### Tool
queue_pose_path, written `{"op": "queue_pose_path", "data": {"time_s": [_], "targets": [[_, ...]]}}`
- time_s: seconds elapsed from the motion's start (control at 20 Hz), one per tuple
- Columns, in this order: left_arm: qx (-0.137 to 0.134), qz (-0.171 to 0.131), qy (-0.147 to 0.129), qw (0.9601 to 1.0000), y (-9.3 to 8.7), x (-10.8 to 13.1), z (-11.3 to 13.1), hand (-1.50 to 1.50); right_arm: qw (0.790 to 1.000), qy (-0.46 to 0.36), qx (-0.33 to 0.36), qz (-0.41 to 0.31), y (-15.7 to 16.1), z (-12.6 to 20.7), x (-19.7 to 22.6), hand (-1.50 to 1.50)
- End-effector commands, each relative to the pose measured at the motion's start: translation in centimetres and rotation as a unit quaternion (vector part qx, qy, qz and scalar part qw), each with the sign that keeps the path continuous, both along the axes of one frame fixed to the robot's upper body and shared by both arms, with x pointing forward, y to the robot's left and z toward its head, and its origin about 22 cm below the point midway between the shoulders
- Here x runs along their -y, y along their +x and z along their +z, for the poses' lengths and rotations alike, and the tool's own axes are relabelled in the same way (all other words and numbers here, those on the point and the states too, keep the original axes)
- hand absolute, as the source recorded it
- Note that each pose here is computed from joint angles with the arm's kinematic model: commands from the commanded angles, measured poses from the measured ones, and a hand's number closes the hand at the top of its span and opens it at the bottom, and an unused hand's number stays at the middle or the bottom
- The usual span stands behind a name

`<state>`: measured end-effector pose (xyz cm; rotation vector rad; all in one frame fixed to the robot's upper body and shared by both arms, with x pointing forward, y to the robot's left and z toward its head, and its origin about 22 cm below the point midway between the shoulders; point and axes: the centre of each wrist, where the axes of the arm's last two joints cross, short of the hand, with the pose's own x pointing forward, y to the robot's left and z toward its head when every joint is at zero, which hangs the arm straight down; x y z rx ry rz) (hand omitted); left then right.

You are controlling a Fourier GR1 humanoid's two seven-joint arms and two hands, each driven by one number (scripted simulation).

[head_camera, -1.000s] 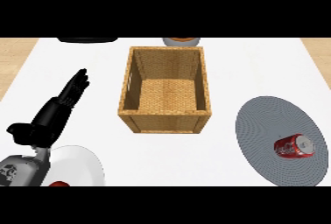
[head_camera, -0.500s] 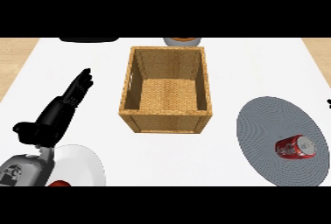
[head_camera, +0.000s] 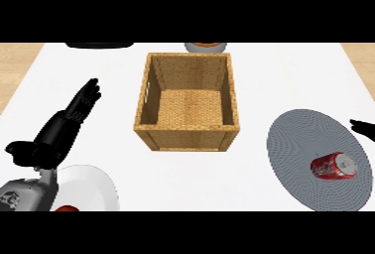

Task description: Pick the can from the placemat and place it in the basket

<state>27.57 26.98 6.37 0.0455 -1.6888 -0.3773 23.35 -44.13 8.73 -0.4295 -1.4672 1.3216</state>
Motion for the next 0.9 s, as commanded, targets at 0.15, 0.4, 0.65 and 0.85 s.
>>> {"op": "queue_pose_path", "data": {"time_s": [0.15,0.4,0.65,0.85], "targets": [[0.001,0.001,-0.001,1.0,0.1,-0.4,-0.7,0.0,0.999,0.027,-0.007,0.025,0.2,0.4,-0.4,-1.5],[0.0,-0.006,0.004,1.0,0.1,1.2,-0.5,0.0,0.999,0.019,-0.008,0.028,0.0,1.3,-3.3,-1.5],[0.003,-0.007,0.004,1.0,0.2,2.5,0.1,0.0,1.0,-0.007,0.001,0.014,-0.7,-0.8,-2.9,-1.5],[0.001,0.004,-0.01,0.9999,0.0,-0.1,-0.3,0.0,1.0,-0.015,-0.004,0.014,-0.7,-2.1,-2.6,-1.5]]}}
